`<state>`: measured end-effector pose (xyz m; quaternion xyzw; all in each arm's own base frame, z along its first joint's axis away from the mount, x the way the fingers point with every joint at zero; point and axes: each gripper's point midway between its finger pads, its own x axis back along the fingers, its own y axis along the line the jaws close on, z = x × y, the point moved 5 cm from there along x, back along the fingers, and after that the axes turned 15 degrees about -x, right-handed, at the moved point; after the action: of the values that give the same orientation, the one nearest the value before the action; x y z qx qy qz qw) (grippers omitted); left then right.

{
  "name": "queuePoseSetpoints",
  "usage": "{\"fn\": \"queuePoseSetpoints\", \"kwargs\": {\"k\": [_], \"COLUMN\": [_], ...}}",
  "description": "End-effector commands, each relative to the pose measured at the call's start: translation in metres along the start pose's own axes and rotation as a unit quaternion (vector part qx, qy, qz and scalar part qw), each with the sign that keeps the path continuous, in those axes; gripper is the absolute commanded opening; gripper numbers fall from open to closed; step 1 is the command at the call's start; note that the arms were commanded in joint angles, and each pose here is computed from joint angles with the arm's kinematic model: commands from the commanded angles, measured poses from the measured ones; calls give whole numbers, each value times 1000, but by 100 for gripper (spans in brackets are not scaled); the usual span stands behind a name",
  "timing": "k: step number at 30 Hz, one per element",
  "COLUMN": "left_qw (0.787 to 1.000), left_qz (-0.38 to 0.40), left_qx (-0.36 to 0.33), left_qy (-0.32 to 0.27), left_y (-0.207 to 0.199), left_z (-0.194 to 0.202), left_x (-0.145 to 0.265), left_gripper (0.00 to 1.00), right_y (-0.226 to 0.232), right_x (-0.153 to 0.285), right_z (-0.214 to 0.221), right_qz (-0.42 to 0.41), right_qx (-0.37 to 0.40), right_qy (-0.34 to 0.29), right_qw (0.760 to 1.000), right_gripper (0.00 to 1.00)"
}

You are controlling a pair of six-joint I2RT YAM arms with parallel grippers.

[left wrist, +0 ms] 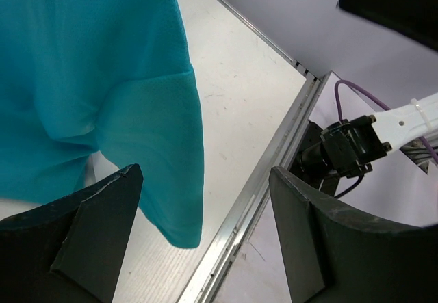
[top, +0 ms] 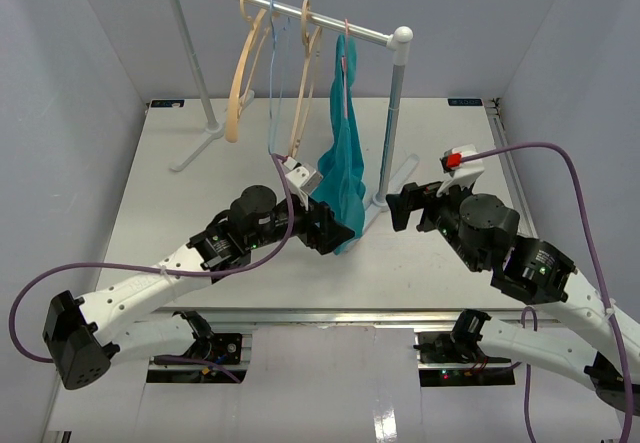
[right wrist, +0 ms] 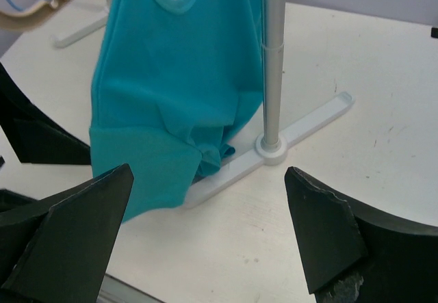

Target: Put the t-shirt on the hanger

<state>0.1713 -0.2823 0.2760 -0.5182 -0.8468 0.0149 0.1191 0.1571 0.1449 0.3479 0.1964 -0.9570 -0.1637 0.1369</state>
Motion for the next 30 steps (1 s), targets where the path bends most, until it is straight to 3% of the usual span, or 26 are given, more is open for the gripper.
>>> {"fn": "queuePoseSetpoints", "kwargs": {"k": [1, 4, 7, 8, 11, 16, 25, 28, 30], "left_qw": [1000, 999, 992, 986, 966, 938, 912, 905, 904], "left_qz": [-22, -50, -127, -167, -259, -345, -409, -424, -425], "left_qx": [-11, -9, -7, -10, -18, -33, -37, -36, -37], "left_qy": [-15, -1, 21, 19, 8, -26, -16, -25, -28], "left_y": [4, 11, 30, 39, 58, 71, 82, 83, 83], "left_z": [-3, 4, 10, 7, -6, -40, -50, -56, -58], "left_x": [-9, -12, -6, -1, 21, 64, 82, 91, 96], "left_gripper": [83, 64, 21, 13, 0, 0, 9, 21, 43], "right_y": [2, 1, 1, 0, -2, -9, -14, -17, -19], "right_x": [3, 3, 3, 3, 5, 9, 11, 9, 9], "right_z": [2, 7, 10, 11, 13, 22, 29, 37, 43], "right_qz": [-24, -25, -28, -28, -28, -28, -27, -23, -22], "right_qx": [-22, -22, -21, -21, -22, -27, -32, -32, -33], "right_qy": [-14, -8, -4, -3, -2, -1, 1, 8, 15], "right_qw": [999, 999, 999, 999, 999, 999, 999, 999, 999], "right_gripper": [98, 98, 98, 98, 98, 98, 98, 92, 90]}}
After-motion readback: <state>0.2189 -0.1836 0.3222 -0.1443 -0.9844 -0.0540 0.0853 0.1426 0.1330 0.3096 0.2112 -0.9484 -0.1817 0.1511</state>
